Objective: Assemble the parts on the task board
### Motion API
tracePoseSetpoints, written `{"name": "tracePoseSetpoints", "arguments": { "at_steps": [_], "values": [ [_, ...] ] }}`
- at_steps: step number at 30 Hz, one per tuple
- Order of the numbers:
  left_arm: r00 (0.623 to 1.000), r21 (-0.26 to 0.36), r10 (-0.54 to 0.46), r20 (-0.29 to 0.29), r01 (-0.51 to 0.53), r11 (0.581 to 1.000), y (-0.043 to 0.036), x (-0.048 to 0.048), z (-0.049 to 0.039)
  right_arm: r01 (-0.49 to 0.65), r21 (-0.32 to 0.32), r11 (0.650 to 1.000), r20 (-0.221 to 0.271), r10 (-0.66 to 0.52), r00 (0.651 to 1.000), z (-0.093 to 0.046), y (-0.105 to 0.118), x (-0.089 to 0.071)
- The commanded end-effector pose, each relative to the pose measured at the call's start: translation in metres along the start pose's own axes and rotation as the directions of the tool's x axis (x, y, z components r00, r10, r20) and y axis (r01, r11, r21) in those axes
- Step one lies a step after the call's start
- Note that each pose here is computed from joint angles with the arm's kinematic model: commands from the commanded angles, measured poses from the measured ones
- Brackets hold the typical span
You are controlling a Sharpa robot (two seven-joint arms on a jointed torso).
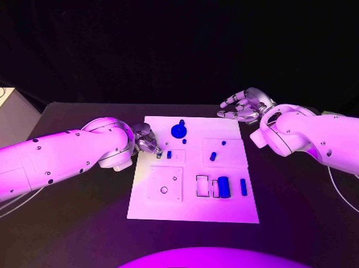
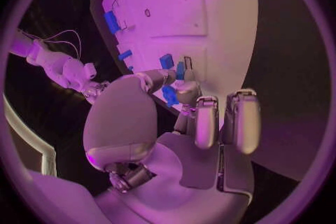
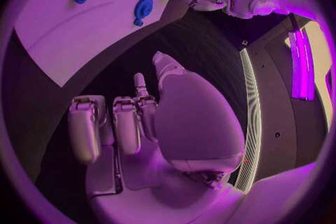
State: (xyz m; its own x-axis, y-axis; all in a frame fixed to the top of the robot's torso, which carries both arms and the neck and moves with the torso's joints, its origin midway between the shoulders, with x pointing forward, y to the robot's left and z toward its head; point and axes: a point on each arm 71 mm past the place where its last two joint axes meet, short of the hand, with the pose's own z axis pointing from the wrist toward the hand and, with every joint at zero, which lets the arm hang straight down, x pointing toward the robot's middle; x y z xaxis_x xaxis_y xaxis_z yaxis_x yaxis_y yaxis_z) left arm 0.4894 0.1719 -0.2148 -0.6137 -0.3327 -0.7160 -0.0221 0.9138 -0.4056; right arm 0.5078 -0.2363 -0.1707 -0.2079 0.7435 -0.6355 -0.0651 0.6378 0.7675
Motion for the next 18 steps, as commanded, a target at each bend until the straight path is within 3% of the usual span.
{"name": "tracePoseSetpoints", "arguments": {
  "at_steps": [1, 18],
  "values": [
    [0.999, -0.005, 0.031, -0.014, -0.031, 1.000, -0.0002, 0.0016, 0.0000, 0.010, -0.018, 1.000, -0.014, -0.011, 1.000, -0.0003, 0.0013, 0.0014],
    [0.998, -0.020, 0.043, -0.035, -0.044, 0.999, 0.0027, 0.0027, 0.0002, 0.014, -0.021, 1.000, -0.013, -0.014, 1.000, -0.0004, 0.0017, 0.0015]
  ]
}}
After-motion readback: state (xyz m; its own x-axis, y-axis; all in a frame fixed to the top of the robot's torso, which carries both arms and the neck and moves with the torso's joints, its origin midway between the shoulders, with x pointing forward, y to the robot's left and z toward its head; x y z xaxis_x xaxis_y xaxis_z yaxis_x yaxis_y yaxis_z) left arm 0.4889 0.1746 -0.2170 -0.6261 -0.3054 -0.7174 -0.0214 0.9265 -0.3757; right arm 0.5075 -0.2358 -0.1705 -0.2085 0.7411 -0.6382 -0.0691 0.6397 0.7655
